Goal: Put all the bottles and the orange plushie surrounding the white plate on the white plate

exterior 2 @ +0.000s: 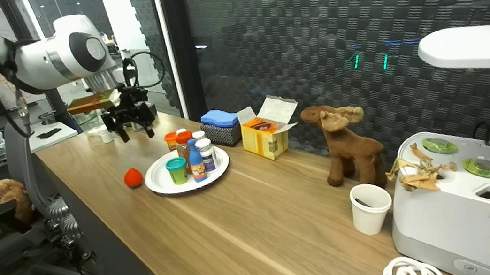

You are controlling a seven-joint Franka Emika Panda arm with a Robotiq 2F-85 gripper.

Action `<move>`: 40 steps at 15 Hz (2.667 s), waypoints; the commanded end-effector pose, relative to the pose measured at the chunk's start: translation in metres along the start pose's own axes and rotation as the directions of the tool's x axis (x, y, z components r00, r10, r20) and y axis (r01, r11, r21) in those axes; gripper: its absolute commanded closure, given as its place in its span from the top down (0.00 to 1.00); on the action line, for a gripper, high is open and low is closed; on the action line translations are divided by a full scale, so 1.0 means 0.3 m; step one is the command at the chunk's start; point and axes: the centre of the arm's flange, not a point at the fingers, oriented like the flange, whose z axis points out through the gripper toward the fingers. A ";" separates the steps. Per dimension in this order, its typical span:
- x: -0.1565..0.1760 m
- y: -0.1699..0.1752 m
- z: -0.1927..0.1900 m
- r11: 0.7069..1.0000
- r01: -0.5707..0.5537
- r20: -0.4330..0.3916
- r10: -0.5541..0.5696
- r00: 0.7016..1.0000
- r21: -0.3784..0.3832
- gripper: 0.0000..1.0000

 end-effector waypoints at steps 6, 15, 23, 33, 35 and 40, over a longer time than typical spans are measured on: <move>0.288 0.092 -0.059 0.993 0.062 -0.133 -0.075 0.988 -0.100 1.00; 0.314 0.187 0.064 0.990 0.091 0.061 -0.085 0.995 -0.104 1.00; 0.316 0.254 0.136 0.997 0.037 0.124 -0.028 0.992 -0.075 1.00; 0.305 0.352 0.073 0.999 0.010 0.202 0.001 0.979 -0.054 1.00; 0.293 0.345 0.089 0.999 0.029 0.232 -0.026 0.972 -0.012 1.00; 0.271 0.321 0.103 0.996 0.062 0.273 -0.077 0.959 0.064 1.00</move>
